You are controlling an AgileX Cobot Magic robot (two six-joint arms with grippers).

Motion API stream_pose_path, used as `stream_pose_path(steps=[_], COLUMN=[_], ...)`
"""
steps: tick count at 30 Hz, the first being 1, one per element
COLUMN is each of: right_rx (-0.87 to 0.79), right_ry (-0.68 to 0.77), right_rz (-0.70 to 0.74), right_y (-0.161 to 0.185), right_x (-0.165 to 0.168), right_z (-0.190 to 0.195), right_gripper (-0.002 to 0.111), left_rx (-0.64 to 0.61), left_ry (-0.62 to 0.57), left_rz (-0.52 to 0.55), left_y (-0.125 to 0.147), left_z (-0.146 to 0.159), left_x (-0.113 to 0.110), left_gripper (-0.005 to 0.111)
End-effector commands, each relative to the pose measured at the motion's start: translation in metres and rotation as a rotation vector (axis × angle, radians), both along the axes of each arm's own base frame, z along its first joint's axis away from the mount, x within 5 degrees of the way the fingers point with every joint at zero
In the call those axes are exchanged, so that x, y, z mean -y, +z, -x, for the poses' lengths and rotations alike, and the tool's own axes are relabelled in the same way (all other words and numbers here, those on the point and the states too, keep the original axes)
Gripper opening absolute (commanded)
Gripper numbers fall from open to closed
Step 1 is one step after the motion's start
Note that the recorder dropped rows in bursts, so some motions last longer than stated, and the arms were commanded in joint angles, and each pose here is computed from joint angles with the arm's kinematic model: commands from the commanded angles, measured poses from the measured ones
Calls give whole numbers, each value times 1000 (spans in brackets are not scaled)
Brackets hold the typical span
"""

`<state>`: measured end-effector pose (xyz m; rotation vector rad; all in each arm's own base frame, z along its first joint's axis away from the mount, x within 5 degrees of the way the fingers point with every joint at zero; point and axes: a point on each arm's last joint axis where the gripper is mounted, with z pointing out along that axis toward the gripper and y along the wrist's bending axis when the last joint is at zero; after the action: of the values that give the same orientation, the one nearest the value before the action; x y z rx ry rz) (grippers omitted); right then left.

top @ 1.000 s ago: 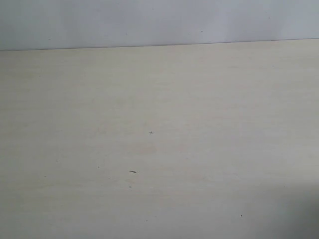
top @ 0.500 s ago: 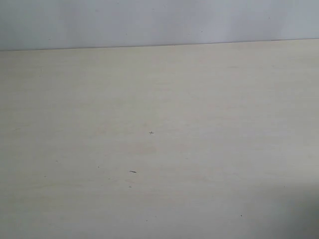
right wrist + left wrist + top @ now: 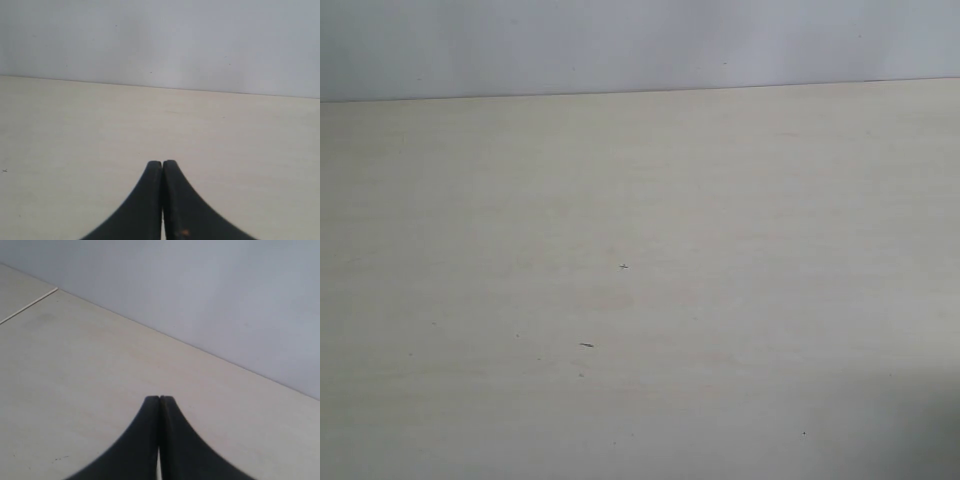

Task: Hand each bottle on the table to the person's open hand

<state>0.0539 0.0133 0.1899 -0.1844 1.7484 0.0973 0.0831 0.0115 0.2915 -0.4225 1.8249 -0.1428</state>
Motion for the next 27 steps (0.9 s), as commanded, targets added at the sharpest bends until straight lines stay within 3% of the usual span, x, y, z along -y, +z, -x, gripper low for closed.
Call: stream_pose_path(steps=[1,6,11,20,27], right_rx=[4,4,4,4,4], right_ry=[-5,-5,-5,-5,-5], right_rz=[11,9,9,9,9], right_y=[-1,-1,-1,-1,-1], right_x=[0,0,0,0,0], right_z=[0,0,0,0,0], right_gripper=[0,0,0,0,0], left_rx=[-12,-83,-143,-16,-17], left_ry=[0,-41,-182,-342,-305], left_rz=[4,-99,-235,-209,-194], left_y=[-2,-22,-45,-45,-64], left_z=[0,-2,-2,-3,10], left_x=[0,1,9,25,20], left_gripper=[0,0,0,0,0])
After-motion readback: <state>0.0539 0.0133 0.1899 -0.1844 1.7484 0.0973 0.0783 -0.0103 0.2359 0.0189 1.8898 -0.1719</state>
